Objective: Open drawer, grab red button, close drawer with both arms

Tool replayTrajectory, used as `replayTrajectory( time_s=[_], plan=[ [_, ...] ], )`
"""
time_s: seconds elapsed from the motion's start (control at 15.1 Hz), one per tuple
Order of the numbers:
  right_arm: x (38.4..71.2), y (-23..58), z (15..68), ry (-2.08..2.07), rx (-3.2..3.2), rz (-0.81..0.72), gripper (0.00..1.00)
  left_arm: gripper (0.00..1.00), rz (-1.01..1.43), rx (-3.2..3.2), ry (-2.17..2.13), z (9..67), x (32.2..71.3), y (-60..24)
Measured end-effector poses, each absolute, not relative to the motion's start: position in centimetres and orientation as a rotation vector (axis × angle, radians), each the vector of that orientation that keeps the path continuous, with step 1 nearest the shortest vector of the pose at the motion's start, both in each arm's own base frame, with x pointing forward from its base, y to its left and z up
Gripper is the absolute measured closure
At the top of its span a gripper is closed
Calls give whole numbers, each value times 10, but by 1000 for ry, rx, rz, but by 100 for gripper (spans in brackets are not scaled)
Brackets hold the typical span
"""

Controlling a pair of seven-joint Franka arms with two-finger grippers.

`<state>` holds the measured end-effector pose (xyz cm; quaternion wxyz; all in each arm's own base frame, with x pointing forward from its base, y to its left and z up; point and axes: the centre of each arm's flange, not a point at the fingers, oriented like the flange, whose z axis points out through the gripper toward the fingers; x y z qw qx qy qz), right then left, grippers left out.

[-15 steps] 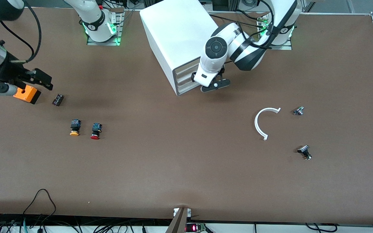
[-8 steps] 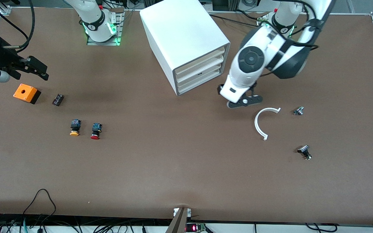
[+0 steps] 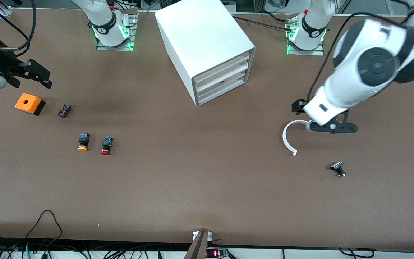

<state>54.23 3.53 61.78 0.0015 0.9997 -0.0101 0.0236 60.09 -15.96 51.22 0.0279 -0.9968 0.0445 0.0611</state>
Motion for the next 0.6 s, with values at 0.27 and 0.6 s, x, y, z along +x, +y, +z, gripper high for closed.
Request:
replayTrajectory(
  time_s=[0.27, 0.6],
  plan=[
    [543, 35, 620, -33, 3138, 80, 0, 0, 103, -3082, 332, 565, 594, -73],
    [543, 35, 620, -31, 3138, 82, 0, 0, -5, -3066, 353, 582, 558, -21]
  ],
)
